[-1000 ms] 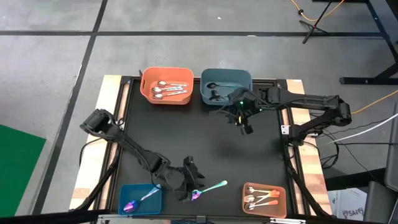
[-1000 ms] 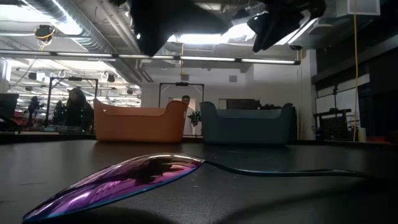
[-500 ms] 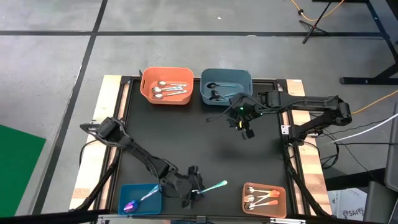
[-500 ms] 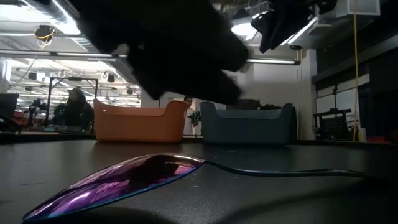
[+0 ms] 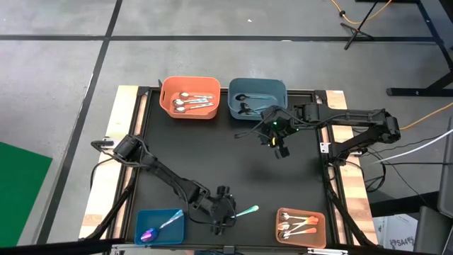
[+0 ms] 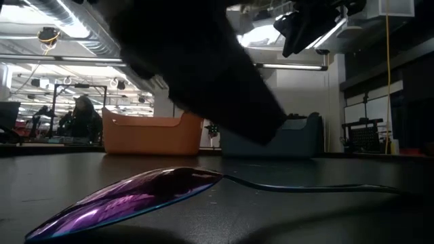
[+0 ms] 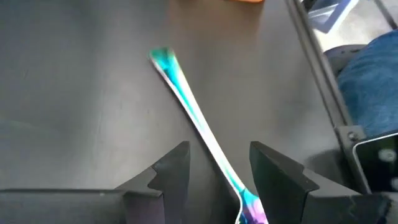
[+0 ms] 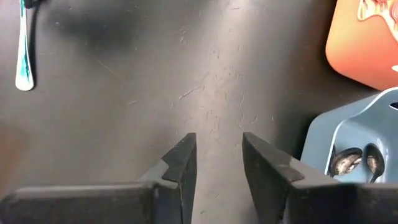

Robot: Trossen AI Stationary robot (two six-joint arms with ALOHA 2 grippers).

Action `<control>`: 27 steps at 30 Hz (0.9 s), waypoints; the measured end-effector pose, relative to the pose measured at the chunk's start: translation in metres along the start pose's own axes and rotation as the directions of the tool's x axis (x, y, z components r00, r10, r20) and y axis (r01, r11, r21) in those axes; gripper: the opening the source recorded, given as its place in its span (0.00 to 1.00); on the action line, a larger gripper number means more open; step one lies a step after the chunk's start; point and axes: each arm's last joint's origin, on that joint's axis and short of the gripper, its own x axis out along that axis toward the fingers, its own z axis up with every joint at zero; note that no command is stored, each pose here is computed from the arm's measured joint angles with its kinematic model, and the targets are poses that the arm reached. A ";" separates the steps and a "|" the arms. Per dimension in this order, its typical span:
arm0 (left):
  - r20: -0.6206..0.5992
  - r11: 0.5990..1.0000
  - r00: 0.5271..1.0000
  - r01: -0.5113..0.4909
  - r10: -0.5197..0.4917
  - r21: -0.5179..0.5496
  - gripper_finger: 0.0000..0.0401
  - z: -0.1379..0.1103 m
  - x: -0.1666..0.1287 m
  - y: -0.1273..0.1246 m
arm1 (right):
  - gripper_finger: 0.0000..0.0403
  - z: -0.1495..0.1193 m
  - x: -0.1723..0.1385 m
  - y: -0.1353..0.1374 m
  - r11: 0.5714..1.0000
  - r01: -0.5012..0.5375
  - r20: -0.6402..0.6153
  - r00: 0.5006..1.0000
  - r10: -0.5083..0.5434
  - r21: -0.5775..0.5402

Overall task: Sort silverware by color (type)
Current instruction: Put the purple spoon into the bottom blue bin

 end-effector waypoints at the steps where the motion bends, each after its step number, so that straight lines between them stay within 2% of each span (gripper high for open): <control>1: -0.008 1.000 1.000 -0.004 0.004 -0.008 0.40 -0.001 0.001 0.000 | 0.30 0.000 0.000 0.000 1.000 0.000 0.000 1.000 0.000 0.000; 15: -0.030 0.998 0.999 -0.020 0.019 -0.053 0.40 -0.013 0.004 -0.010 | 0.30 0.000 0.000 0.000 1.000 -0.001 0.000 1.000 0.001 0.023; 27: -0.093 0.998 0.995 0.044 -0.048 -0.047 0.40 -0.025 0.014 -0.014 | 0.30 0.000 0.000 0.000 1.000 -0.001 0.001 1.000 0.001 0.023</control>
